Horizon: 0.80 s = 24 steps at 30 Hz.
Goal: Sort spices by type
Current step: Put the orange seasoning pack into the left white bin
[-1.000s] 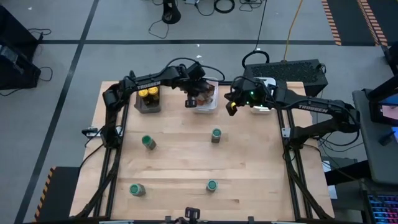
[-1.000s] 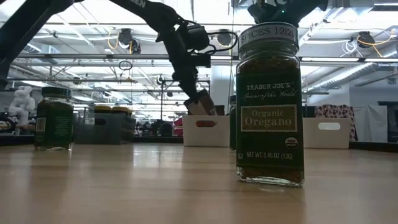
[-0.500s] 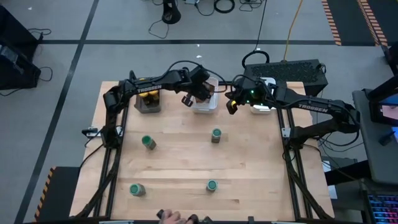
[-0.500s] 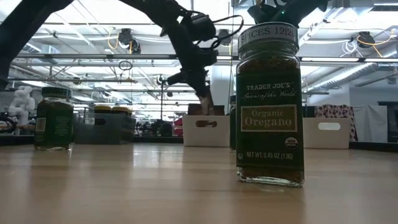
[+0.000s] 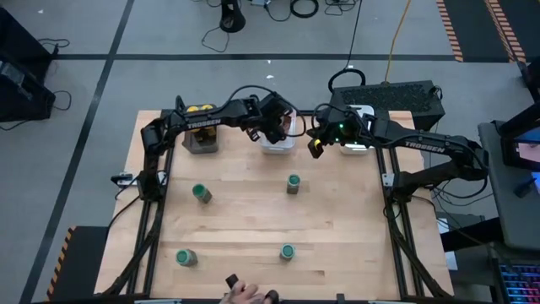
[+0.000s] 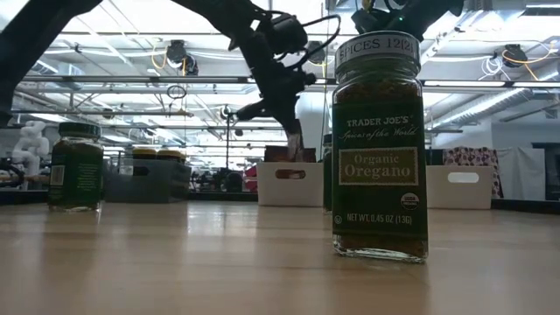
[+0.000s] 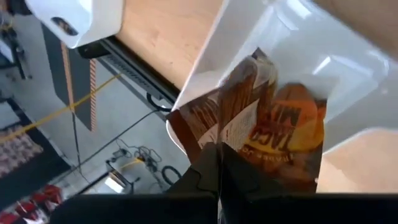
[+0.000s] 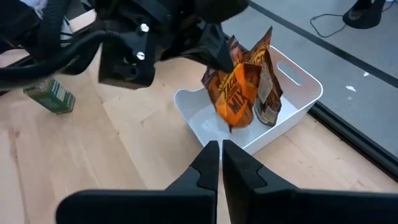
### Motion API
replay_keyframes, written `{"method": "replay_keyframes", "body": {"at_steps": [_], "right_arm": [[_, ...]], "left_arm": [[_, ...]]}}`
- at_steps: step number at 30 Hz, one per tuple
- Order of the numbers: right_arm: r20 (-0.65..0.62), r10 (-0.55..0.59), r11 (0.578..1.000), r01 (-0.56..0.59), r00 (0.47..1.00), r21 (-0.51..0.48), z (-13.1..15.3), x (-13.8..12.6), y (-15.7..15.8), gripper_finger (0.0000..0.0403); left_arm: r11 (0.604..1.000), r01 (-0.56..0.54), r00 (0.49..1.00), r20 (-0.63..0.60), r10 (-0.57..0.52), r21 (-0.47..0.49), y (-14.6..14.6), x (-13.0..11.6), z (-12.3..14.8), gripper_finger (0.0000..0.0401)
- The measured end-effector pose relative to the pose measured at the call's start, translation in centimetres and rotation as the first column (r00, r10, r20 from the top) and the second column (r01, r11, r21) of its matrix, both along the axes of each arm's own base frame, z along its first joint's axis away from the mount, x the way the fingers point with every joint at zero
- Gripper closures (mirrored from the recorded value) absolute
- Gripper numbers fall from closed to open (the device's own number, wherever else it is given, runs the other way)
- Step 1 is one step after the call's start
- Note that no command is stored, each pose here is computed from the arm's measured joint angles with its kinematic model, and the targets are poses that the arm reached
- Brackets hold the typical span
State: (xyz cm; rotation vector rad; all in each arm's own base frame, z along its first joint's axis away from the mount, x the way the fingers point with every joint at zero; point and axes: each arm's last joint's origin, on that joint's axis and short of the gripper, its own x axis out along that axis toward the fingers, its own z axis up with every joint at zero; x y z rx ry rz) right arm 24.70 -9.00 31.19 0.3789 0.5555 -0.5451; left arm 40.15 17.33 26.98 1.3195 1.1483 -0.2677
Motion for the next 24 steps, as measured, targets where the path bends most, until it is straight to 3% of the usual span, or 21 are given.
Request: {"method": "replay_keyframes", "body": {"at_steps": [11, 17, 24], "right_arm": [[0.0, 0.006, 1.0, -0.006, 1.0, 0.002, 0.0, 0.04, 0.11, 0.0403], [0.005, 0.025, 1.0, -0.025, 1.0, 0.015, -0.01, 0.06, 0.16, 0.0403], [0.007, 0.024, 1.0, -0.024, 1.0, 0.018, 0.0, 0.07, 0.16, 0.0403]], "left_arm": [[0.992, 0.112, 0.992, -0.057, -0.109, 0.057, 0.26, 0.0, -0.17, 0.0399], [0.994, 0.102, 0.995, -0.004, -0.102, -0.036, 0.04, 0.1, -0.37, 0.0374], [0.997, 0.051, 0.998, 0.024, -0.05, -0.065, 0.08, 0.11, -0.36, 0.0345]]}}
